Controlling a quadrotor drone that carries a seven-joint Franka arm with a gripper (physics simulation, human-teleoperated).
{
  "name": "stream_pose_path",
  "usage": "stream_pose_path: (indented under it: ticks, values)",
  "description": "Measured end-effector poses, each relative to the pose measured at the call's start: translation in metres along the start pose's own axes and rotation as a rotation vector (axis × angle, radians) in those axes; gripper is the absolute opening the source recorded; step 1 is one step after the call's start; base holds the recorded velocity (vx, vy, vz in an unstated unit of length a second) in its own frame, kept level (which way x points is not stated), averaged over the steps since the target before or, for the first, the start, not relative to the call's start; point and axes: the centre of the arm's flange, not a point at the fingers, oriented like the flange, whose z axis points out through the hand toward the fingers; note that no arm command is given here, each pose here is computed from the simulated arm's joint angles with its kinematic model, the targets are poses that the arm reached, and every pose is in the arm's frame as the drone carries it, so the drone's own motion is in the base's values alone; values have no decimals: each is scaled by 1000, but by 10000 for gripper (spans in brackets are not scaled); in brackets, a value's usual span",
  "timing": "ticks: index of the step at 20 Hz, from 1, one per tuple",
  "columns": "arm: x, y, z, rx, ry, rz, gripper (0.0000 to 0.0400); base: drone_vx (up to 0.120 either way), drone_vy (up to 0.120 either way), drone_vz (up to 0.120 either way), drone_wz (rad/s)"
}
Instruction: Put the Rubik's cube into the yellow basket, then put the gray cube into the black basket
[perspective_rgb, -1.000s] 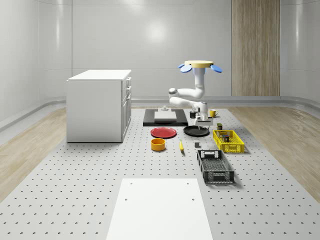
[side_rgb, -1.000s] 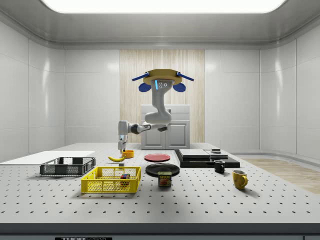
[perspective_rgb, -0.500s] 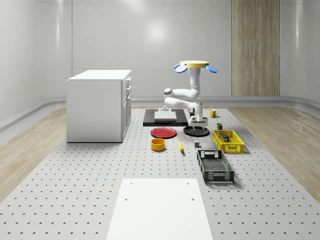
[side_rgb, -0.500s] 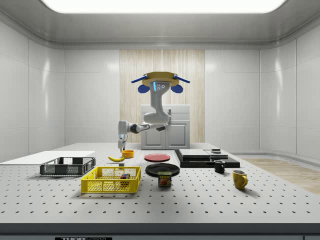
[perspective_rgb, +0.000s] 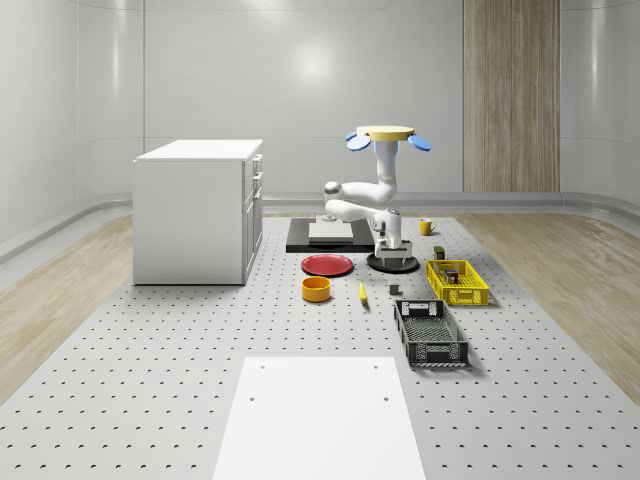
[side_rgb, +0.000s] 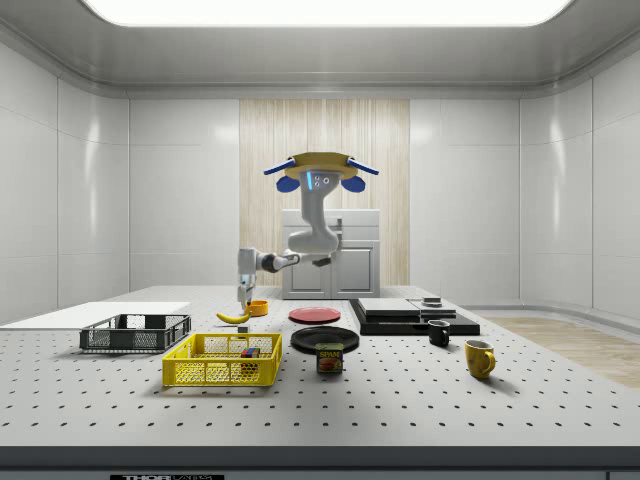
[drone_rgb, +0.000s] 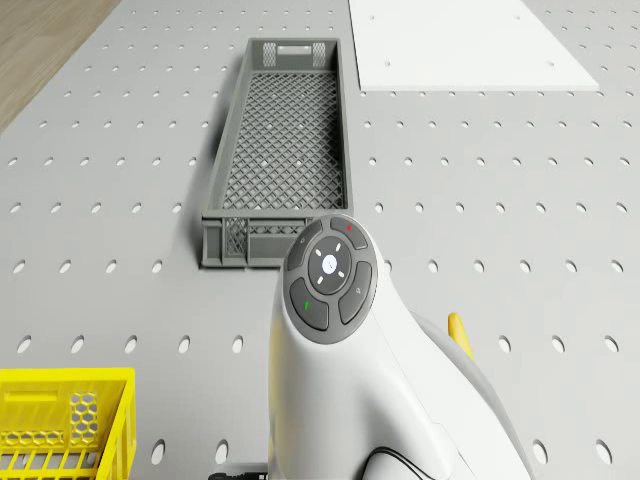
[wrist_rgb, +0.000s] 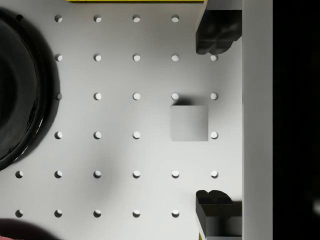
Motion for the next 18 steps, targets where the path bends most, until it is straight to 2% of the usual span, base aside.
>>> stream_pose_path:
  ticks: [8, 12, 18]
  values:
    - [0, 0, 0, 0, 0, 0, 400, 0, 0, -120, 0]
    - [0, 0, 5, 0, 0, 0, 400, 0, 0, -10, 0]
    - [2, -1, 26, 0, 0, 0, 400, 0, 0, 0, 0]
